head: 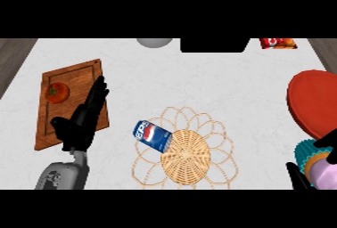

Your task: Pick the cupcake from the placemat and place it in the bowl

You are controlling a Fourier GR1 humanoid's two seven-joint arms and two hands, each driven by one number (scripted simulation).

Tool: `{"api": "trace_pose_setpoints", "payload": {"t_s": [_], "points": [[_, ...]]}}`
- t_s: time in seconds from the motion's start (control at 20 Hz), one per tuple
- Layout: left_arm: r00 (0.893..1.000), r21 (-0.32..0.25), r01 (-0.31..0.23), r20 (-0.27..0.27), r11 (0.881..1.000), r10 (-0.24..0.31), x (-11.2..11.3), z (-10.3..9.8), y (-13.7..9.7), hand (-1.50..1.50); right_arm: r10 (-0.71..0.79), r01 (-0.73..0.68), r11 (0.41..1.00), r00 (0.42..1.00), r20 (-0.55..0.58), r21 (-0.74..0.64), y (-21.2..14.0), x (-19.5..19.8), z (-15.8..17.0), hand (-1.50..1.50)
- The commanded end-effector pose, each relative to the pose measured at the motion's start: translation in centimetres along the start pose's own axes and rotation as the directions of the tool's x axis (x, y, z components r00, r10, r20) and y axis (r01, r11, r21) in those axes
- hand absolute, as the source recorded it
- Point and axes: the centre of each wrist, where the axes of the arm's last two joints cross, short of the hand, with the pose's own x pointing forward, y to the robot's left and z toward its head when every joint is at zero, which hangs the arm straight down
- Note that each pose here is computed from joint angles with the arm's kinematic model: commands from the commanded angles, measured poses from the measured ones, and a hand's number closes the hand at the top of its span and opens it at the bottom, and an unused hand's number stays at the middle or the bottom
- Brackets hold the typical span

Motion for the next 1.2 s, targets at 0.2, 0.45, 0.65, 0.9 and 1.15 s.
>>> {"api": "trace_pose_setpoints", "payload": {"t_s": [0.2,0.45,0.65,0.9,1.15], "points": [[1.0,-0.021,-0.01,0.009,1.0,0.01,-0.8,1.7,-1.7,0.0,0.041,-0.052,0.992,0.995,-0.093,-0.113,-3.4,1.2,-5.7,1.5],[1.0,-0.012,0.008,-0.001,1.0,-0.008,0.4,0.6,0.4,0.0,0.07,-0.084,0.993,0.985,-0.16,-0.079,-4.5,-2.6,-9.2,1.5],[1.0,0.0,0.024,0.011,1.0,-0.024,1.7,0.1,0.9,0.0,0.238,-0.262,0.96,0.95,-0.203,-0.101,-6.5,-3.4,-11.1,1.5],[1.0,-0.019,0.009,0.007,1.0,-0.009,-0.8,2.0,-0.3,0.0,0.393,-0.418,0.907,0.885,-0.248,-0.054,-6.8,-9.2,-12.8,1.5],[1.0,-0.024,-0.001,0.016,1.0,0.001,0.4,0.1,-0.7,0.0,0.394,-0.432,0.899,0.87,-0.297,-0.07,-5.4,-16.1,-12.8,1.5]]}}
